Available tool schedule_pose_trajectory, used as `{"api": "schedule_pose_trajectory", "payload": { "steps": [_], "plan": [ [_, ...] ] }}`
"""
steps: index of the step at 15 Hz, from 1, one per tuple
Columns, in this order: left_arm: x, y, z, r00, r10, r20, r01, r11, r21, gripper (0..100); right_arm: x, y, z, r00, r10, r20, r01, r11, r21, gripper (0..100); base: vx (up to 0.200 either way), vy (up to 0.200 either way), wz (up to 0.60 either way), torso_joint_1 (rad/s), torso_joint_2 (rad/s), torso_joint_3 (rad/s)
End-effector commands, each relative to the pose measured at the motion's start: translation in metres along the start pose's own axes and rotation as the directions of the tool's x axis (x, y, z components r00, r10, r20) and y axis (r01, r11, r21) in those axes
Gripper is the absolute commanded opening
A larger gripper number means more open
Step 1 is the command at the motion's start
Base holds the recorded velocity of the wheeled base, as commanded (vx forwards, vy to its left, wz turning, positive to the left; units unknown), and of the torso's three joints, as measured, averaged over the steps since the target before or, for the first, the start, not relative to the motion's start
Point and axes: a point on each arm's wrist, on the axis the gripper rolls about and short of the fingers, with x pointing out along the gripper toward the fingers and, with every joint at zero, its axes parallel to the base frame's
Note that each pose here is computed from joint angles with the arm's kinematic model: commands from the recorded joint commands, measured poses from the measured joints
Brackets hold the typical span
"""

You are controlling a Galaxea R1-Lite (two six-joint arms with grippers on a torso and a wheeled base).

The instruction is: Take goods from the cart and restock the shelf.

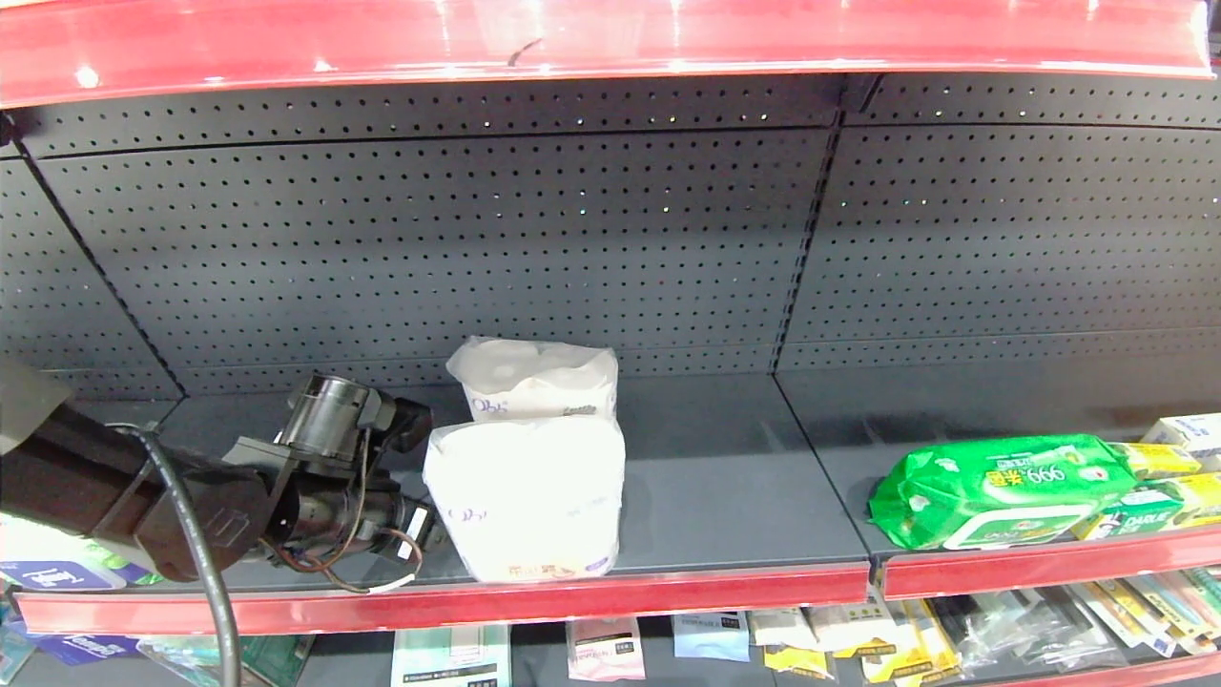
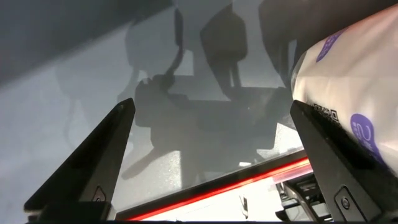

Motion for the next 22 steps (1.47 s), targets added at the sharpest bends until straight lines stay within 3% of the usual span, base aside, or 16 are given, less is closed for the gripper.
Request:
{"api": "schedule_pose_trajectory", "payload": {
  "steps": [1,5,7,9,10,11,12,14,15,16,17,18,19,20,22],
  "plan": [
    [0.000,-0.001,0.000,1.000,-0.001,0.000,0.001,1.000,0.001,100,0.000,0.000,0.000,1.000,0.001,-0.001,-0.001,1.000,0.000,100,0.000,0.000,0.00,0.000,0.00,0.000],
    [-0.001,0.000,-0.001,1.000,0.005,-0.002,-0.005,1.000,-0.001,100,0.000,0.000,0.000,1.000,0.001,-0.001,-0.001,1.000,0.000,100,0.000,0.000,0.00,0.000,0.00,0.000],
    [-0.013,0.015,0.001,0.998,0.051,0.033,-0.051,0.999,0.002,100,0.000,0.000,0.000,1.000,0.001,-0.001,-0.001,1.000,0.000,100,0.000,0.000,0.00,0.000,0.00,0.000],
    [-0.039,0.041,-0.002,0.990,0.115,0.086,-0.120,0.991,0.065,100,0.000,0.000,0.000,1.000,0.001,-0.001,-0.001,1.000,0.000,100,0.000,0.000,0.00,0.000,0.00,0.000],
    [-0.063,0.054,-0.012,0.980,0.151,0.127,-0.167,0.978,0.128,100,0.000,0.000,0.000,1.000,0.001,-0.001,-0.001,1.000,0.000,100,0.000,0.000,0.00,0.000,0.00,0.000],
    [-0.077,0.057,-0.018,0.975,0.157,0.156,-0.180,0.972,0.149,100,0.000,0.000,0.000,1.000,0.001,-0.001,-0.001,1.000,0.000,100,0.000,0.000,0.00,0.000,0.00,0.000],
    [-0.109,0.057,-0.032,0.960,0.152,0.235,-0.192,0.969,0.157,100,0.000,0.000,0.000,1.000,0.001,-0.001,-0.001,1.000,0.000,100,0.000,0.000,0.00,0.000,0.00,0.000],
    [-0.171,0.044,-0.077,0.901,0.181,0.393,-0.243,0.963,0.114,100,0.000,0.000,0.000,1.000,0.001,-0.001,-0.001,1.000,0.000,100,0.000,0.000,0.00,0.000,0.00,0.000],
    [-0.183,0.038,-0.090,0.881,0.177,0.439,-0.248,0.963,0.108,100,0.000,0.000,0.000,1.000,0.001,-0.001,-0.001,1.000,0.000,100,0.000,0.000,0.00,0.000,0.00,0.000],
    [-0.205,0.026,-0.113,0.827,0.182,0.532,-0.244,0.969,0.048,100,0.000,0.000,0.000,1.000,0.001,-0.001,-0.001,1.000,0.000,100,0.000,0.000,0.00,0.000,0.00,0.000],
    [-0.225,0.015,-0.131,0.761,0.196,0.618,-0.224,0.974,-0.033,100,0.000,0.000,0.000,1.000,0.001,-0.001,-0.001,1.000,0.000,100,0.000,0.000,0.00,0.000,0.00,0.000],
    [-0.228,0.014,-0.134,0.752,0.198,0.628,-0.220,0.975,-0.044,100,0.000,0.000,0.000,1.000,0.001,-0.001,-0.001,1.000,0.000,100,0.000,0.000,0.00,0.000,0.00,0.000],
    [-0.237,0.006,-0.149,0.725,0.205,0.658,-0.181,0.978,-0.105,100,0.000,0.000,0.000,1.000,0.001,-0.001,-0.001,1.000,0.000,100,0.000,0.000,0.00,0.000,0.00,0.000],
    [-0.241,-0.002,-0.168,0.718,0.201,0.667,-0.124,0.979,-0.161,100,0.000,0.000,0.000,1.000,0.001,-0.001,-0.001,1.000,0.000,100,0.000,0.000,0.00,0.000,0.00,0.000],
    [-0.236,-0.013,-0.200,0.713,0.216,0.667,-0.117,0.975,-0.191,100,0.000,0.000,0.000,1.000,0.001,-0.001,-0.001,1.000,0.000,100,0.000,0.000,0.00,0.000,0.00,0.000]
  ]
}}
